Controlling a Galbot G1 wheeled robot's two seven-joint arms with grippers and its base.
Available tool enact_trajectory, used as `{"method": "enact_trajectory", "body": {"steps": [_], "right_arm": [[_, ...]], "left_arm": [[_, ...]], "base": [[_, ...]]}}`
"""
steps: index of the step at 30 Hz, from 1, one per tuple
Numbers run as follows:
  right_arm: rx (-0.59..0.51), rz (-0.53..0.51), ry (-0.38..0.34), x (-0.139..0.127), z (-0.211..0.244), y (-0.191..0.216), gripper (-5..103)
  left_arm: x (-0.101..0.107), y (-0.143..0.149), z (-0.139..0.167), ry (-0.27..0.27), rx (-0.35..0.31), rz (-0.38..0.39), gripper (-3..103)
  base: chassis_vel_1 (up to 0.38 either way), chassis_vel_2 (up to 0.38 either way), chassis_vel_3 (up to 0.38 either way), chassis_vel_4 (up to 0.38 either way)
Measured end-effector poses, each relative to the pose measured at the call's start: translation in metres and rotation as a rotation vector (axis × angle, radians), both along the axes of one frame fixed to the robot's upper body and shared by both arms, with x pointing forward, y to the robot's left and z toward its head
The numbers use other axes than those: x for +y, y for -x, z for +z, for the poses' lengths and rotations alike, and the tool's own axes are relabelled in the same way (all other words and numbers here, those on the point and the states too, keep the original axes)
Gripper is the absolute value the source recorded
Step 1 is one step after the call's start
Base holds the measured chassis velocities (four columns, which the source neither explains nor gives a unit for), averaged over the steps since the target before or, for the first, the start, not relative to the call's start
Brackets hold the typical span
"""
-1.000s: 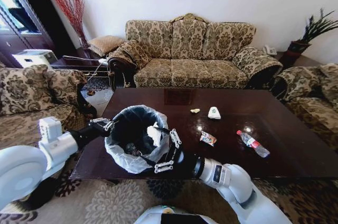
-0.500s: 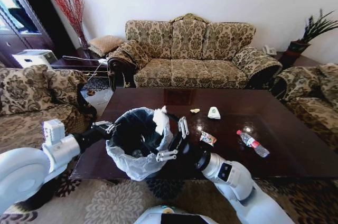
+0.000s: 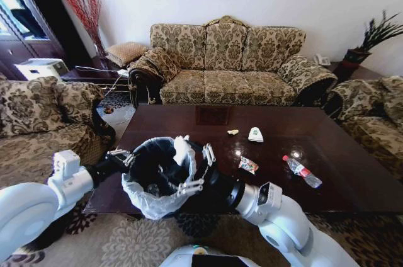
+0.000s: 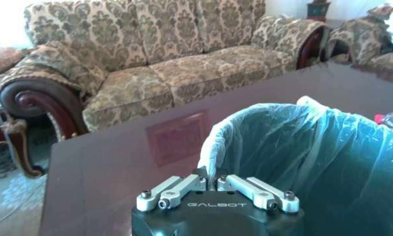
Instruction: Move to the front of the table and place the trash on the table into the trash bin.
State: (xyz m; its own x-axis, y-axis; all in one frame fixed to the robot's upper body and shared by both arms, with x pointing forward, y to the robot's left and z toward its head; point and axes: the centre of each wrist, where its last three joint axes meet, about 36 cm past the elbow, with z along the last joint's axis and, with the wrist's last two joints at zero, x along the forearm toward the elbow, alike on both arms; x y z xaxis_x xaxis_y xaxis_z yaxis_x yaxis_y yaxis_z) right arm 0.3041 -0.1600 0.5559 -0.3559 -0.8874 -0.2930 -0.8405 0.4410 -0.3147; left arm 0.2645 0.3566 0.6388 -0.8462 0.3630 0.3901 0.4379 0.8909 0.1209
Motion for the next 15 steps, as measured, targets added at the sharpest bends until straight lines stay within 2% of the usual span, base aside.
{"method": "enact_trajectory", "body": {"steps": [1, 2, 3, 5, 7, 9, 10, 15], "right_arm": [[-0.001, 0.023, 0.010, -0.001, -0.001, 0.001, 100], [0.052, 0.058, -0.024, 0.000, -0.001, 0.006, 102], [0.091, 0.040, -0.039, 0.002, 0.001, 0.011, 98], [0.102, 0.016, -0.040, 0.002, 0.001, 0.013, 98], [0.066, 0.008, -0.019, -0.001, 0.000, 0.012, 87], [0.059, 0.026, -0.008, -0.002, 0.000, 0.012, 87], [0.044, 0.053, 0.008, -0.003, -0.002, 0.013, 83], [0.078, 0.056, -0.013, 0.002, -0.004, 0.018, 67]], "left_arm": [[0.001, 0.001, 0.000, -0.001, -0.001, 0.003, 1], [0.001, 0.001, -0.001, -0.002, -0.003, 0.006, 1], [0.001, 0.001, -0.001, -0.001, -0.004, 0.007, 1], [0.001, 0.002, 0.000, 0.000, -0.005, 0.008, 1], [0.003, 0.003, -0.002, 0.005, -0.003, 0.017, 1], [0.003, 0.004, -0.002, 0.006, -0.002, 0.020, 1], [0.004, 0.005, -0.003, 0.011, 0.000, 0.029, 1], [0.007, 0.010, -0.006, 0.012, 0.007, 0.052, 1]], "base": [[0.000, 0.000, 0.000, 0.000], [0.000, 0.000, 0.000, 0.000], [0.000, 0.000, 0.000, 0.000], [0.000, 0.000, 0.000, 0.000], [0.000, 0.000, 0.000, 0.000], [0.000, 0.000, 0.000, 0.000], [0.000, 0.000, 0.000, 0.000], [0.000, 0.000, 0.000, 0.000]]}}
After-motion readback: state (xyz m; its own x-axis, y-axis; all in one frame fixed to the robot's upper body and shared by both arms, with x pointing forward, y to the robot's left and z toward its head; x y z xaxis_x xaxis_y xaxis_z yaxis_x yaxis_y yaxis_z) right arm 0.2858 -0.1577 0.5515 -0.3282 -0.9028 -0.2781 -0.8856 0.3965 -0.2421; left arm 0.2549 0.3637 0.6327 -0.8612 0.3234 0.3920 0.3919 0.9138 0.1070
